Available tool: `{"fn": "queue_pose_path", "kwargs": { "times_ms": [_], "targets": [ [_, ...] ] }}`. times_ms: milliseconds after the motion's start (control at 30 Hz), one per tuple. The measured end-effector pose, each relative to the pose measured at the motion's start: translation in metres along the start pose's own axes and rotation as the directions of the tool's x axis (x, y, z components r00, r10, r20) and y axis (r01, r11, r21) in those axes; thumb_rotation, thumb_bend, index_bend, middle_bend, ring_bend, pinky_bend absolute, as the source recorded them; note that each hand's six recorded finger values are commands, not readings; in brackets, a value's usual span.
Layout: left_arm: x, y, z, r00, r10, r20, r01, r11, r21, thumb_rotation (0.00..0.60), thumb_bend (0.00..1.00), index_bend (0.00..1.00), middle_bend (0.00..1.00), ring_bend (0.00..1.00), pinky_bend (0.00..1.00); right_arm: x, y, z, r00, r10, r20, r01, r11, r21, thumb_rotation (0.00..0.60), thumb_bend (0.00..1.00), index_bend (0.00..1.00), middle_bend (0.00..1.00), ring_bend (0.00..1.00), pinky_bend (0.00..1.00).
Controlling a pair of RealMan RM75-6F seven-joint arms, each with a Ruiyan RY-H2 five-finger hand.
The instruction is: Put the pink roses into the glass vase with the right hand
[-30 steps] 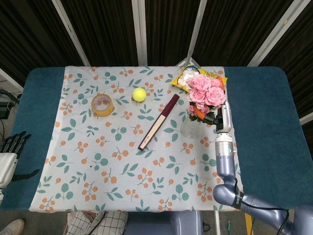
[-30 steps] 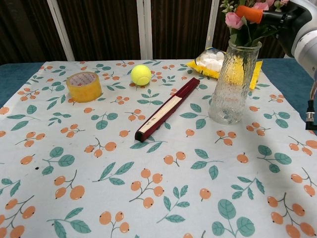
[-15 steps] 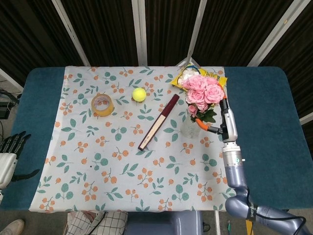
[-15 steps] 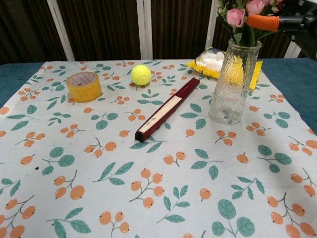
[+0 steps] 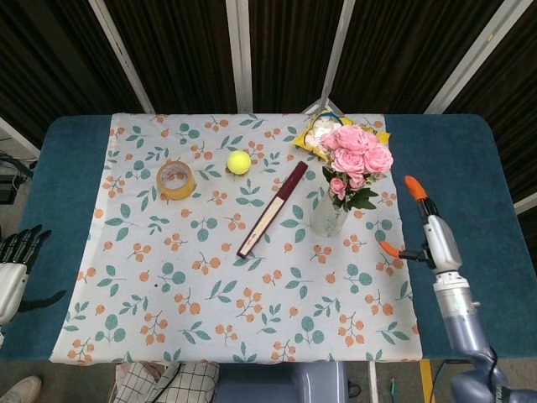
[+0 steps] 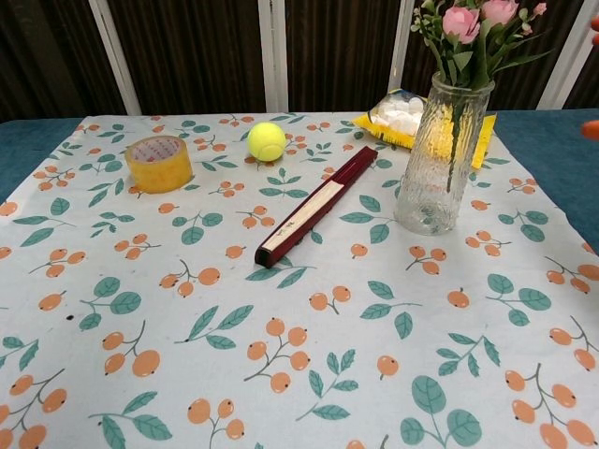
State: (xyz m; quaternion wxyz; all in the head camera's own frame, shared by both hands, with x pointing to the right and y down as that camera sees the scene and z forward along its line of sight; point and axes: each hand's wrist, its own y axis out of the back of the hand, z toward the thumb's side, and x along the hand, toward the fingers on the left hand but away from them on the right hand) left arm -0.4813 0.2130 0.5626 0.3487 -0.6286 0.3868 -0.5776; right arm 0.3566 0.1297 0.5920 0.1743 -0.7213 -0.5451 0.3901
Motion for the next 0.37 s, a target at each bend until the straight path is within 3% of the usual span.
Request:
{"fn": "queue_pose_path", "kwargs": {
  "times_ms": [167, 367],
  "targets": [
    [0.0, 0.0, -0.001, 1.0, 0.014, -0.008, -0.014, 1.0, 0.027, 0.6, 0.0, 0.0, 0.0, 0.0, 0.0, 0.031, 0.024, -0.019, 1.0, -0.018, 0.007, 0.016, 0.972, 0.234, 0.6, 0.16, 0.0, 0.0, 0.0, 0.0],
    [-0.002, 0.002, -0.002, 0.999, 0.043, -0.024, -0.041, 0.997, 0.062, 0.6, 0.0, 0.0, 0.0, 0.0, 0.0, 0.064, 0.044, -0.034, 0.998, -0.067, -0.015, 0.066, 0.865, 0.497, 0.6, 0.16, 0.0, 0.0, 0.0, 0.0]
  ]
}}
